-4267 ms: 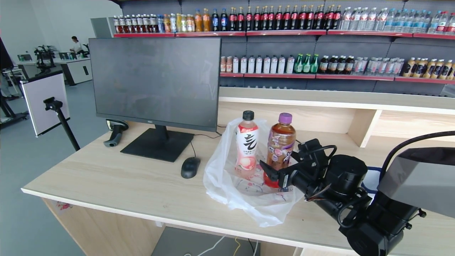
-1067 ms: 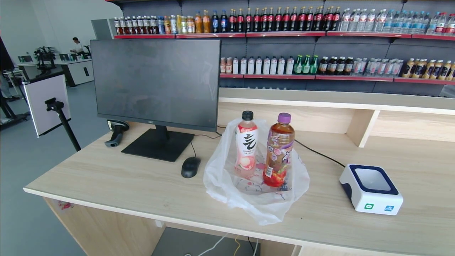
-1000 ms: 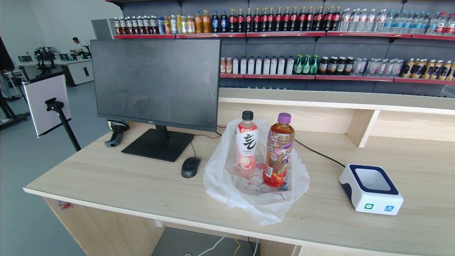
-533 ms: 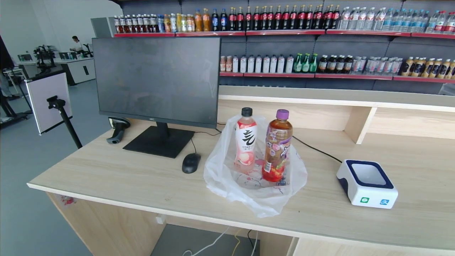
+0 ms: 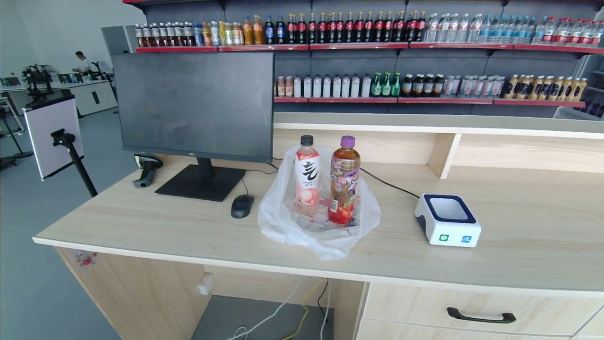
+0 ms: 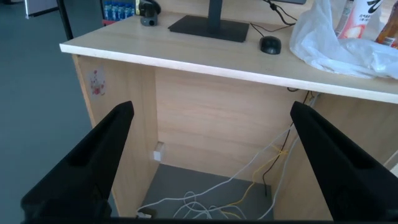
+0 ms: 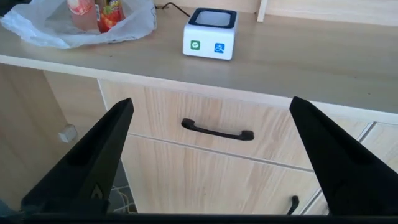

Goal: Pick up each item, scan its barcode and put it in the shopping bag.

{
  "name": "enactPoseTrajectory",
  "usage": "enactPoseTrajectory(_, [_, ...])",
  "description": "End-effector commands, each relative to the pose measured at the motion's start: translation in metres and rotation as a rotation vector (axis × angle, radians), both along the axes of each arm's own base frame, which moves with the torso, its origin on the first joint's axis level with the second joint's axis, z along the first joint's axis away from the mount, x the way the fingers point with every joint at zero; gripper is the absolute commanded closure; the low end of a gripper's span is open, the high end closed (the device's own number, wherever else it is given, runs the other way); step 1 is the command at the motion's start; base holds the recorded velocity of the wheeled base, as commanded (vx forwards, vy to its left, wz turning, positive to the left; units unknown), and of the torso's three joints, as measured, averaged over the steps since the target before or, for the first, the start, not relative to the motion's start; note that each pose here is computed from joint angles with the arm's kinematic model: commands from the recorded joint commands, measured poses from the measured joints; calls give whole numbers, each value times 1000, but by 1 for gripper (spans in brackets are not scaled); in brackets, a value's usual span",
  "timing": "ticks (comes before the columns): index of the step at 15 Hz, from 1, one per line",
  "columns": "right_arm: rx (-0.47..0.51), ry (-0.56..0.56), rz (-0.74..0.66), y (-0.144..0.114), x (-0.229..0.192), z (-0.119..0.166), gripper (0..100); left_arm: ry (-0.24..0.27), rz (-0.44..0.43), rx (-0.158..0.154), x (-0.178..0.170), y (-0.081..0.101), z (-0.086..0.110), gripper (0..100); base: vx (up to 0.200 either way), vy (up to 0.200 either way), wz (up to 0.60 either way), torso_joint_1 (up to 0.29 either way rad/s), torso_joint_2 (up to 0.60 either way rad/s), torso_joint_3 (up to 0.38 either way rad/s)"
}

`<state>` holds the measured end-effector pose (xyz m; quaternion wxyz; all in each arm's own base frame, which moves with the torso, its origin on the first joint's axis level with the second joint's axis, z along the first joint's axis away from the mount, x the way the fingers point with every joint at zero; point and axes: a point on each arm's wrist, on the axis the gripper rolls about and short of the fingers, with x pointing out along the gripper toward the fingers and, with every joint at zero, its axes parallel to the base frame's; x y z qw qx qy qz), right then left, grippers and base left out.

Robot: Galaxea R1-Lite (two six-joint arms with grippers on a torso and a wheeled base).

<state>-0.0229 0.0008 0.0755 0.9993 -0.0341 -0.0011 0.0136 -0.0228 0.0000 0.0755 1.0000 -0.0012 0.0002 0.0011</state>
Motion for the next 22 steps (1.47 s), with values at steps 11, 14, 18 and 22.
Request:
enactPoseTrajectory(11, [-2, 1, 0, 0, 0, 0, 0, 1, 1, -1, 0, 0, 0, 0, 0, -127, 0, 2, 4, 1])
enactPoseTrajectory(14, [-4, 1, 0, 0, 0, 0, 0, 0, 1, -1, 0, 0, 0, 0, 0, -200, 0, -6, 1, 2])
enactPoseTrajectory(18, [-4, 1, 0, 0, 0, 0, 0, 3, 1, -1, 0, 0, 0, 0, 0, -200, 0, 4, 2, 4])
enactPoseTrajectory(22, [-4, 0, 0, 0, 0, 0, 0, 1, 1, -5, 0, 0, 0, 0, 0, -50, 0, 2, 1, -1])
